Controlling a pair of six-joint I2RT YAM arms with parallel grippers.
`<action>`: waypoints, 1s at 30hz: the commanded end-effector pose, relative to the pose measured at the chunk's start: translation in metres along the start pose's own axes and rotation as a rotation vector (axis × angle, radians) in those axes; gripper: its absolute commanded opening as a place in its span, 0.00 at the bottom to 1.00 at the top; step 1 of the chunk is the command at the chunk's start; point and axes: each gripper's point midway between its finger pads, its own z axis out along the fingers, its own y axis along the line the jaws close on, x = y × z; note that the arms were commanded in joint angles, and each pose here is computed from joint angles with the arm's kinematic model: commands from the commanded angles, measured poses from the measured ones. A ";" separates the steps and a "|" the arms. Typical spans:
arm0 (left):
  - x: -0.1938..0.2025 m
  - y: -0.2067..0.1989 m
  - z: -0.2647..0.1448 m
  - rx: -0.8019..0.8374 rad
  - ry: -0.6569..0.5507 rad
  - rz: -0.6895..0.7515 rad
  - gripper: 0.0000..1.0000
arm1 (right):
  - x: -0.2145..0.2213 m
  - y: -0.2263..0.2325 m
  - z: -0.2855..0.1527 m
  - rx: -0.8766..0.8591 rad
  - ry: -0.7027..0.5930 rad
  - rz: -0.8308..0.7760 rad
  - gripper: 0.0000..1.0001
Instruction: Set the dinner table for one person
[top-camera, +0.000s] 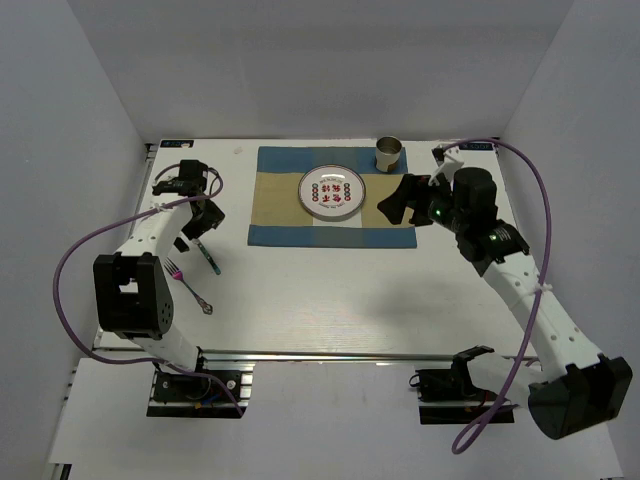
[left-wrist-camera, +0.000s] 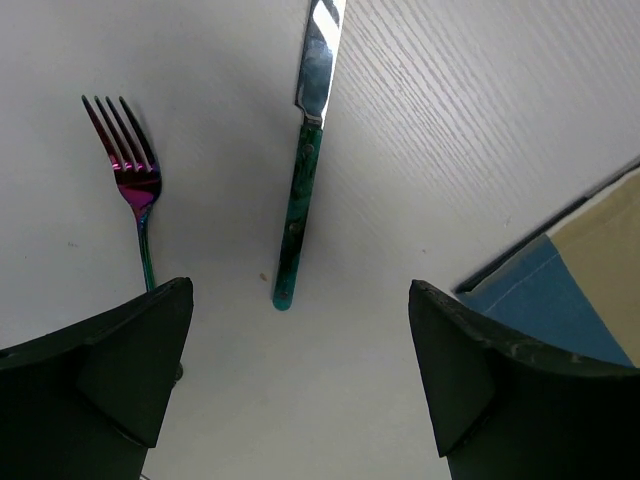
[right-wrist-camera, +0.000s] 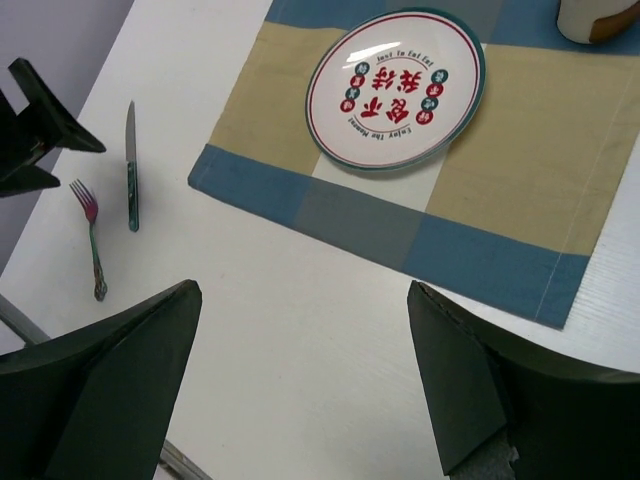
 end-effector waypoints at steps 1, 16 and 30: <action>-0.011 -0.004 0.003 0.051 0.038 -0.019 0.98 | 0.023 -0.004 -0.014 0.014 0.036 -0.011 0.89; 0.020 -0.021 0.073 0.132 0.271 -0.048 0.97 | 0.059 0.016 -0.021 -0.142 0.084 0.019 0.89; 0.058 0.001 0.095 0.057 0.326 -0.064 0.48 | 0.050 0.025 -0.023 -0.172 0.059 0.015 0.89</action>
